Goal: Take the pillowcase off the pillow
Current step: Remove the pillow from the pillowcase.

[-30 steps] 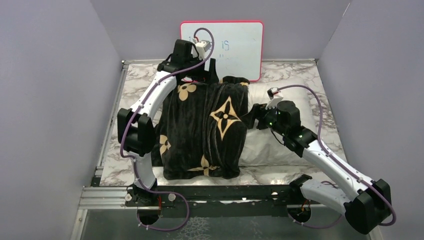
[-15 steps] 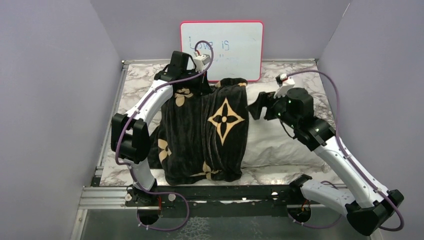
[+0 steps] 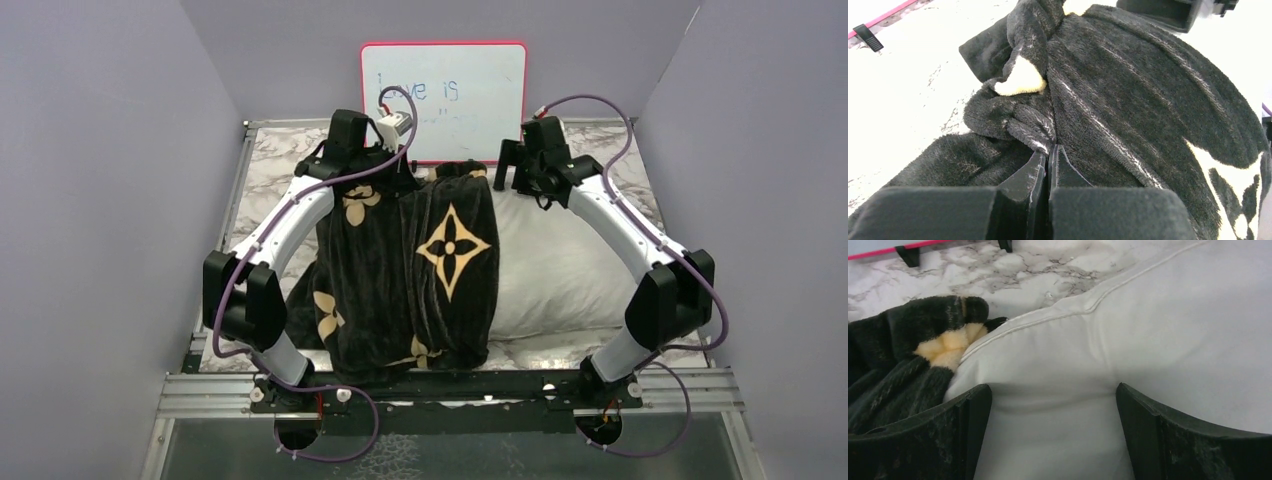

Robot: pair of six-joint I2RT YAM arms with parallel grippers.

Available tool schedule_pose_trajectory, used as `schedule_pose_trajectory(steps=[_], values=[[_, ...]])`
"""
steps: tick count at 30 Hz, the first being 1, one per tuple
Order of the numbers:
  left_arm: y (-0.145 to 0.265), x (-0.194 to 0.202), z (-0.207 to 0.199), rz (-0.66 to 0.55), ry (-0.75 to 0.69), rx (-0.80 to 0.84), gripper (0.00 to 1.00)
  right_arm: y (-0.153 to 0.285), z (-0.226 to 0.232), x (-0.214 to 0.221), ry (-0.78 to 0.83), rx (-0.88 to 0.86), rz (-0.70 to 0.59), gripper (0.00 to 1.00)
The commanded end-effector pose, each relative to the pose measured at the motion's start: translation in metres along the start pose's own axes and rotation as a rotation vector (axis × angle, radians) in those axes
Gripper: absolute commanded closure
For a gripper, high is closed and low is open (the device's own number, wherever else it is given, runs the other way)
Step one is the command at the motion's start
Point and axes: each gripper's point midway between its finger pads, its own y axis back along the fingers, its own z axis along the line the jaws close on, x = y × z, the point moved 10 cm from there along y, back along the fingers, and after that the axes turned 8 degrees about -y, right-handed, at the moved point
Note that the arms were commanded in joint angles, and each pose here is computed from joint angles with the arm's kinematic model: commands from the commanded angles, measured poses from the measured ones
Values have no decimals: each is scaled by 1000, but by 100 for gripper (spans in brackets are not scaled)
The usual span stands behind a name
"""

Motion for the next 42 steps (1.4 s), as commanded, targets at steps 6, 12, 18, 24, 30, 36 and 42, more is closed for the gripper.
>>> schedule_pose_trajectory(steps=[6, 12, 18, 24, 30, 36, 42], values=[[35, -12, -16, -117, -34, -192, 100, -6, -38, 33, -146, 239, 25, 62], [78, 20, 16, -70, 138, -550, 100, -9, -71, 37, -230, 254, 34, 94], [125, 46, 43, -101, 257, -637, 100, -10, -83, 40, -251, 228, 46, 96], [114, 33, 33, -155, 176, -281, 100, 5, -66, 21, -189, 43, 47, 89], [101, 2, 18, -204, 66, -143, 100, 46, -37, -14, -42, -300, -36, 29], [67, -40, -15, -212, -100, -55, 100, 55, -8, -36, 78, -622, -20, 0], [84, -79, -37, -363, -247, -112, 100, 40, -10, -55, -34, -363, 43, 0]])
